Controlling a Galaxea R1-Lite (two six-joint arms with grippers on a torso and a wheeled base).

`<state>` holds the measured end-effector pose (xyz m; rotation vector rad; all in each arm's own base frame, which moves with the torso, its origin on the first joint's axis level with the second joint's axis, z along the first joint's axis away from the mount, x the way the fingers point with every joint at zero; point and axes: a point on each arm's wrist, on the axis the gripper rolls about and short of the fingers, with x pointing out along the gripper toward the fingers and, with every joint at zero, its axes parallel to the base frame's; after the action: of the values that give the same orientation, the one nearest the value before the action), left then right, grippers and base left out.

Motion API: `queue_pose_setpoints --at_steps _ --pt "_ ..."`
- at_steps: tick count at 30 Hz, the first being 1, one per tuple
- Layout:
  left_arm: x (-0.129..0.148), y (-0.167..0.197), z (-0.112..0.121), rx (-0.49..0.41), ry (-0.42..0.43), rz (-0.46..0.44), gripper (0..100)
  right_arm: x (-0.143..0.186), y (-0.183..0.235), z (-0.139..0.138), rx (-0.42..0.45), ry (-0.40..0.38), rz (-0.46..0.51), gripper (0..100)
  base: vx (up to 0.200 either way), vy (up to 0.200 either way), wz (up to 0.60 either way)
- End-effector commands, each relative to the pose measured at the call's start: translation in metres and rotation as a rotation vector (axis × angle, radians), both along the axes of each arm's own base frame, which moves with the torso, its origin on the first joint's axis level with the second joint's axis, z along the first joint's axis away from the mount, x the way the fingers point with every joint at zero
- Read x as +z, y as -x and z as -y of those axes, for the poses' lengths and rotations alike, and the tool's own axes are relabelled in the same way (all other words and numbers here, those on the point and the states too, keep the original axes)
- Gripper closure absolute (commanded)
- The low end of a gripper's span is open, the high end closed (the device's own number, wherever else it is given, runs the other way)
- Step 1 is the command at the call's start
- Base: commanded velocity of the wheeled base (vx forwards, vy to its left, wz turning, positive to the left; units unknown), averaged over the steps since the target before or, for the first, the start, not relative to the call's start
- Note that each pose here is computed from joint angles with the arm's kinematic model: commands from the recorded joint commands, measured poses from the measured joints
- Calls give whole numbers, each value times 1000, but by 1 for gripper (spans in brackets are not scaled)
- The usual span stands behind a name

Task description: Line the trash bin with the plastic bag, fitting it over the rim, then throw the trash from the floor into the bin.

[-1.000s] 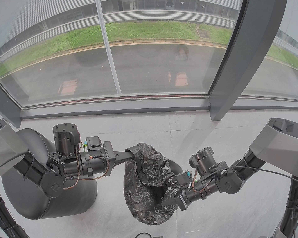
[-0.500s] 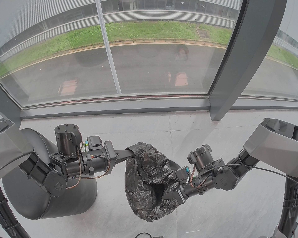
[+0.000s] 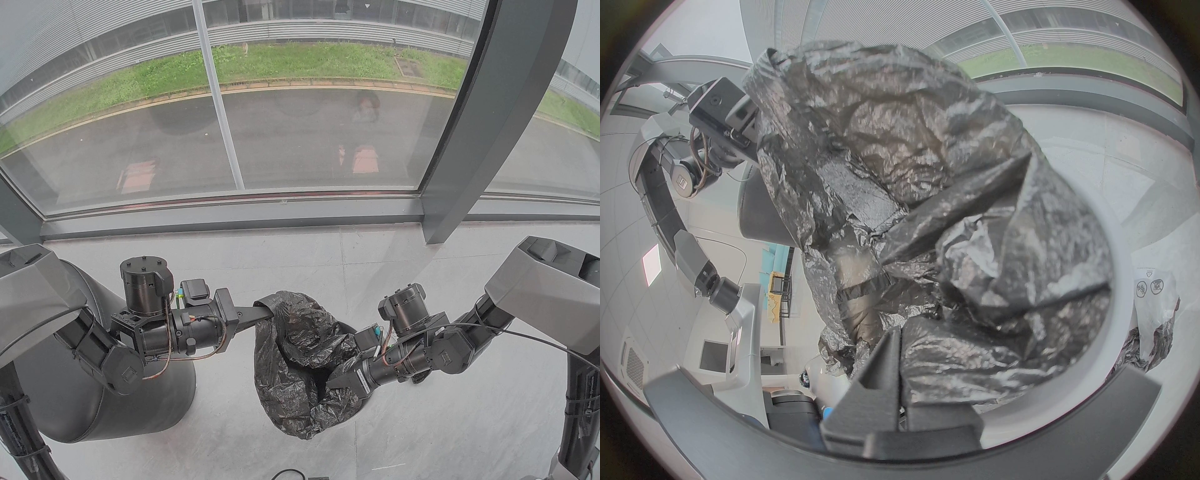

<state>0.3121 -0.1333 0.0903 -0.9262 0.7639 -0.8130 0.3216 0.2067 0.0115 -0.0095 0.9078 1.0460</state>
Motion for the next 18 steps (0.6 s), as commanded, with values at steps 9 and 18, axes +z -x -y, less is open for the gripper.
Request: queue_pose_setpoints --at_steps 9,18 --pt "-19 3 -3 6 -24 -60 100 -10 13 10 24 40 -27 100 0 0 0" --pt "-34 19 1 -14 -76 -93 100 -13 31 20 18 122 -15 100 0 0 0"
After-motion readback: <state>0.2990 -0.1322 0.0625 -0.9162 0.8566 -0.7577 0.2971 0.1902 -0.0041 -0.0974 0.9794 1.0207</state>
